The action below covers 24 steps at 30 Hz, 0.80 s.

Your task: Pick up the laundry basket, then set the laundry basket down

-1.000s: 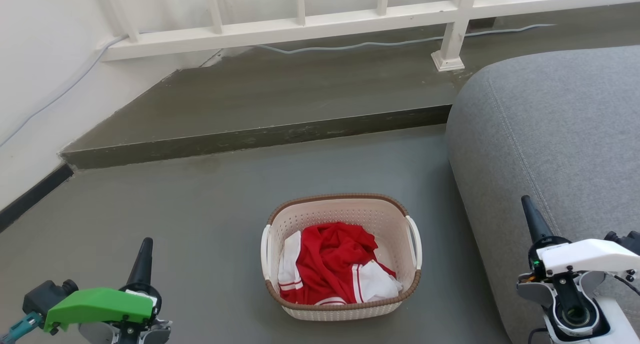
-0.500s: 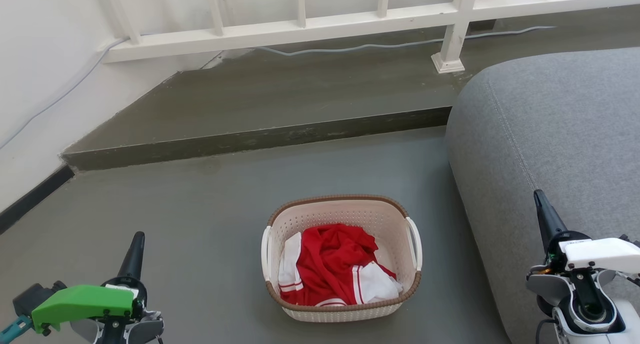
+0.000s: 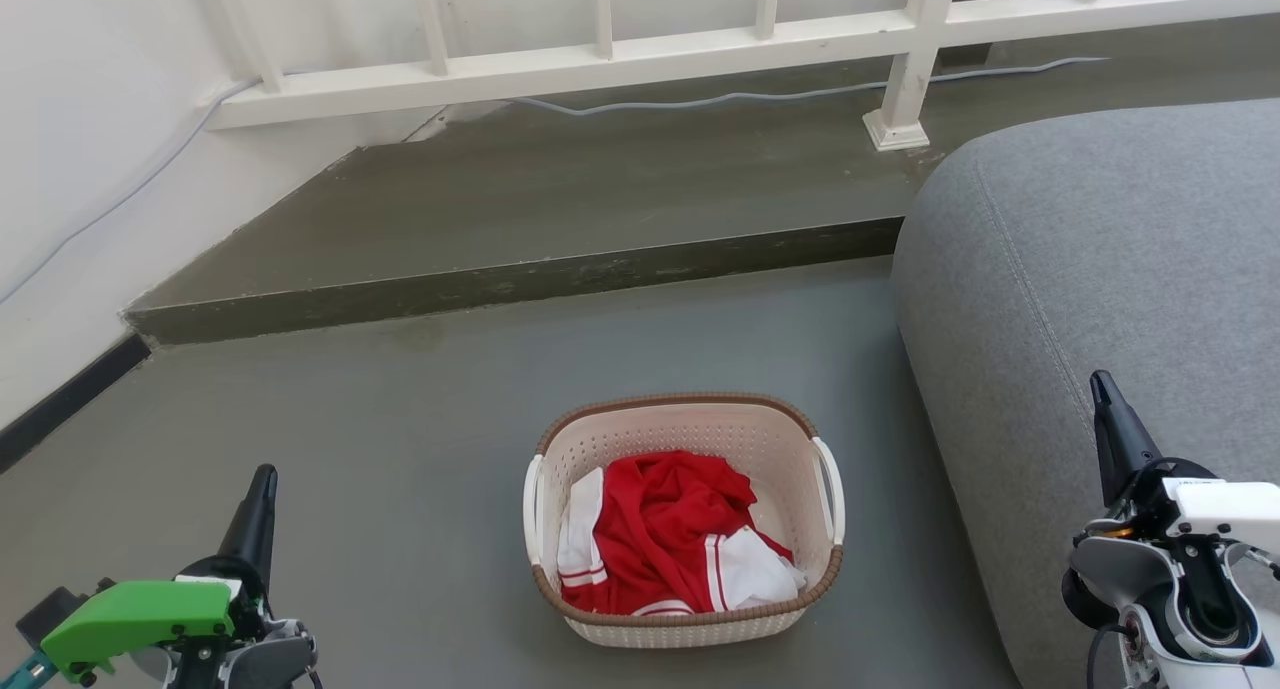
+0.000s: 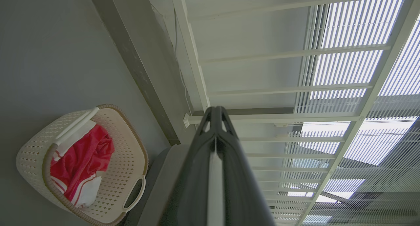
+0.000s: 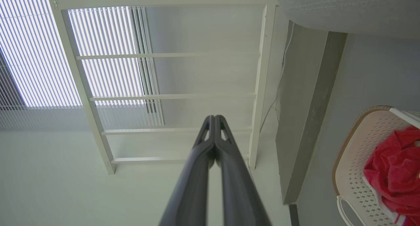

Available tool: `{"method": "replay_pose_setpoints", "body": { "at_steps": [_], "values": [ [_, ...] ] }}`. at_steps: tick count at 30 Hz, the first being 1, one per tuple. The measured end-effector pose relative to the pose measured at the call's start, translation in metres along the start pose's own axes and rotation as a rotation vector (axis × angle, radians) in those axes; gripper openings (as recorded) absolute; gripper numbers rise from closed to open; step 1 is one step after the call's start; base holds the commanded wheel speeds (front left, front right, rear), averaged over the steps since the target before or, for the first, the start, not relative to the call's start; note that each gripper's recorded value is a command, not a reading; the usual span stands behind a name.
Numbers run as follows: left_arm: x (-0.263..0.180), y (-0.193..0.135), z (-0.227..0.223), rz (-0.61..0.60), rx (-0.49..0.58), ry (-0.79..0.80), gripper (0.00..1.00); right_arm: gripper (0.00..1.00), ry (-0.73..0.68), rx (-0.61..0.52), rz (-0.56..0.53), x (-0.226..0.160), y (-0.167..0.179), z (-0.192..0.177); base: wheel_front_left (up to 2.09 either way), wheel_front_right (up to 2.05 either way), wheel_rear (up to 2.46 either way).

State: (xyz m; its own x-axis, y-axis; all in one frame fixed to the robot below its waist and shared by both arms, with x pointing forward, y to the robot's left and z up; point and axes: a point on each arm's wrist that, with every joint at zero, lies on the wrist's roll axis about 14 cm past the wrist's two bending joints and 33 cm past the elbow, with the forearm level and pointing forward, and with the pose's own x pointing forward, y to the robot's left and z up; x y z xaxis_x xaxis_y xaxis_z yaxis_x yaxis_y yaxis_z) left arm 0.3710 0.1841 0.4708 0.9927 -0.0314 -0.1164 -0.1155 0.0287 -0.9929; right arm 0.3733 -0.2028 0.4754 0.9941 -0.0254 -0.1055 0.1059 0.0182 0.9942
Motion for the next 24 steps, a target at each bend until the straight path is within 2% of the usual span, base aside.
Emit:
{"method": "replay_pose_setpoints", "body": {
  "at_steps": [3, 24],
  "values": [
    [0.0004, -0.0016, 0.0031, -0.007, -0.032, -0.007, 0.00, 0.00, -0.005, 0.028, 0.002, -0.0002, 0.0004, 0.0025, 0.00, 0.00, 0.00],
    [0.0035, -0.0066, 0.0036, -0.020, -0.032, -0.009, 0.00, 0.00, -0.007, 0.035, -0.001, -0.0003, -0.0009, 0.0026, 0.00, 0.00, 0.00]
  ]
}}
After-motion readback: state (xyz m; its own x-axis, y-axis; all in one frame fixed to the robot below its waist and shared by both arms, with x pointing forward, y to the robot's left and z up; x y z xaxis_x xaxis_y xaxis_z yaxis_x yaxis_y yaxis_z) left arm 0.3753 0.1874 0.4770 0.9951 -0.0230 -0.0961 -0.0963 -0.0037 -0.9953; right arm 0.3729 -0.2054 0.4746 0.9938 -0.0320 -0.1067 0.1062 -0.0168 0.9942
